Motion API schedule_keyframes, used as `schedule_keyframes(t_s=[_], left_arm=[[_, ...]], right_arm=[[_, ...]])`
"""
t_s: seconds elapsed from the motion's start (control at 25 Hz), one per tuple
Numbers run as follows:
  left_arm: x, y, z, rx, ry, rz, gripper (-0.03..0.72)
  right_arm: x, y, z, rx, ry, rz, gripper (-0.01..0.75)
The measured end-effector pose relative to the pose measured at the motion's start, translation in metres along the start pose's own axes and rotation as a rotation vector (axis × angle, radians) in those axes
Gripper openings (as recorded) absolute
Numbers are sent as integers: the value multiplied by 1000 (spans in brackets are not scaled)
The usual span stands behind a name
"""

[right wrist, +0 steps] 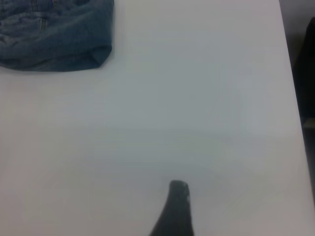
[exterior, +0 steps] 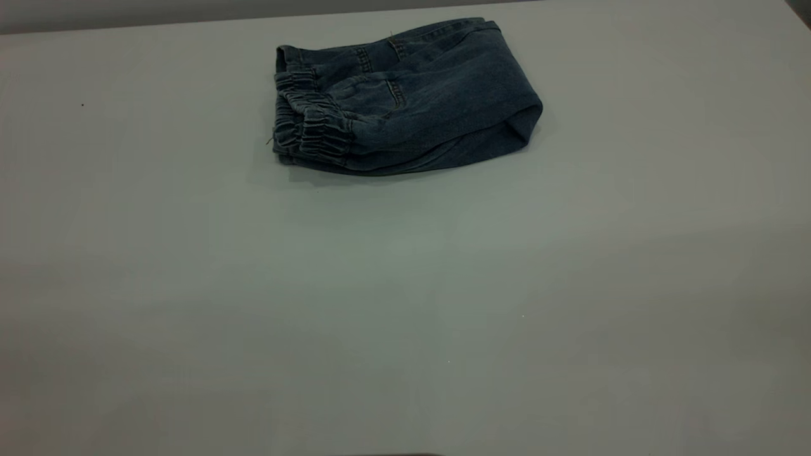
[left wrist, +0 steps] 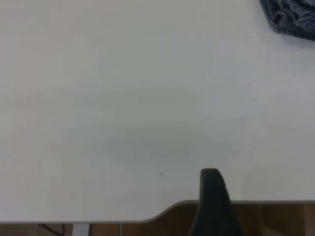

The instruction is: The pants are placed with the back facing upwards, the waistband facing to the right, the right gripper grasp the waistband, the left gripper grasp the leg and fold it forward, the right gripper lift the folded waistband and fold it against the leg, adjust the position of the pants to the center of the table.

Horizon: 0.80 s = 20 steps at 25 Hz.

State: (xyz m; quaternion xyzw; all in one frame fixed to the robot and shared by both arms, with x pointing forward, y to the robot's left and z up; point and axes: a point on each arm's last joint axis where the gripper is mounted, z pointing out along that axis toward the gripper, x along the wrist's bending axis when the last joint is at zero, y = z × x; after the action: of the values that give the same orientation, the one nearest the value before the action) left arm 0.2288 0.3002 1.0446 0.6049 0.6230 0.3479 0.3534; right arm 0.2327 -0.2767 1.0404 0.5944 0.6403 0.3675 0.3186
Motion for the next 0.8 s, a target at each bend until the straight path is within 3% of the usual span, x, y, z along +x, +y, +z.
schedule_keyframes(t_s=[0.8], left_arm=[[0, 0, 0, 0, -1, 1, 440]], right_arm=[[-1, 0, 0, 1, -14, 3, 580]])
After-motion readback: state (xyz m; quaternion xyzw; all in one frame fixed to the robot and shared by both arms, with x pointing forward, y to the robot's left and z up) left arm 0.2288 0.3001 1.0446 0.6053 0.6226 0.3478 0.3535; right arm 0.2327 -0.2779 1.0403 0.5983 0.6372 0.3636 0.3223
